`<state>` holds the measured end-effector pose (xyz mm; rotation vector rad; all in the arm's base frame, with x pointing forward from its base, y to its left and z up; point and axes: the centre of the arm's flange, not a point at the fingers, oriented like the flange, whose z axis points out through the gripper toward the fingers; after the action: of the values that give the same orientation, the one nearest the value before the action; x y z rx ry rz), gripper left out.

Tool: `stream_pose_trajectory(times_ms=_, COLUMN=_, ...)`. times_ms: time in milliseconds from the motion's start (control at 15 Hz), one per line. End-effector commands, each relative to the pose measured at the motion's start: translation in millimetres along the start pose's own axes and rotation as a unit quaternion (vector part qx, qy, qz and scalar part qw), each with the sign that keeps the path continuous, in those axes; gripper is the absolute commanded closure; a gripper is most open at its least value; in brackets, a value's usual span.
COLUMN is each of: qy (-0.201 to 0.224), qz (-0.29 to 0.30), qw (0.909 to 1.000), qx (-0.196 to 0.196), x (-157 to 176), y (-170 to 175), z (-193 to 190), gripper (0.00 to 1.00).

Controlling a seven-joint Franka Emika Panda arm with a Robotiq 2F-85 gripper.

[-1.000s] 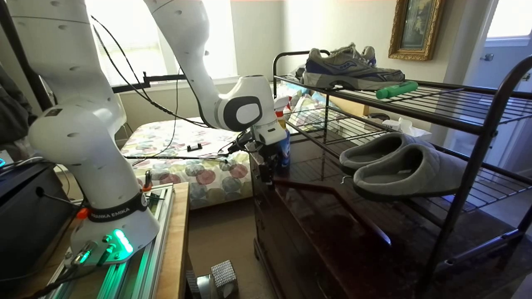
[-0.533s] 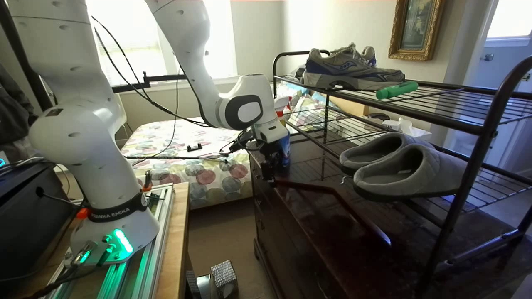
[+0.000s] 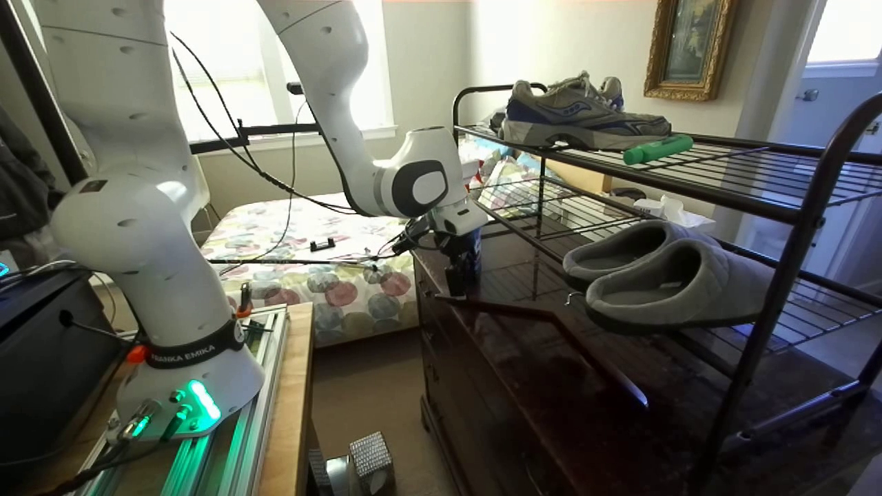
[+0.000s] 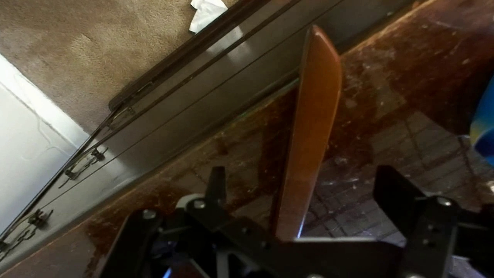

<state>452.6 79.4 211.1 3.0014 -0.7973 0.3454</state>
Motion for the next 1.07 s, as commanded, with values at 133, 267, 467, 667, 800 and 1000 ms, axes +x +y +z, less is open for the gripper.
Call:
stream_pose_trajectory(times_ms=133, qy=-0.003, qz=-0.010, qw=0.9999, qx=-0.004, x=8, y=-17, z=27, gripper=0.39)
stream_pose_trajectory(times_ms=267, qy=-0.008, qz=-0.005, qw=0.9999, qx=-0.005, x=11, y=-15, z=29, gripper=0.54)
stream_pose_trajectory(times_ms=467, qy=-0.007, qz=0.003, qw=1.0000, qx=-0.003, x=15, y=-14, z=26, gripper=0.73)
stream_pose_trajectory(times_ms=667, qy=-0.013, qz=0.015, qw=0.9998, qx=-0.006, x=18, y=-13, z=23, gripper=0.93)
stream_pose_trajectory(times_ms=800, qy=-0.030, qz=0.027, qw=0.9991, qx=-0.014, x=18, y=-11, z=21, gripper=0.94)
stream_pose_trajectory(times_ms=1000, qy=-0.044, qz=0.057, qw=0.9973, qx=-0.015, x=15, y=-2, z=11, gripper=0.94)
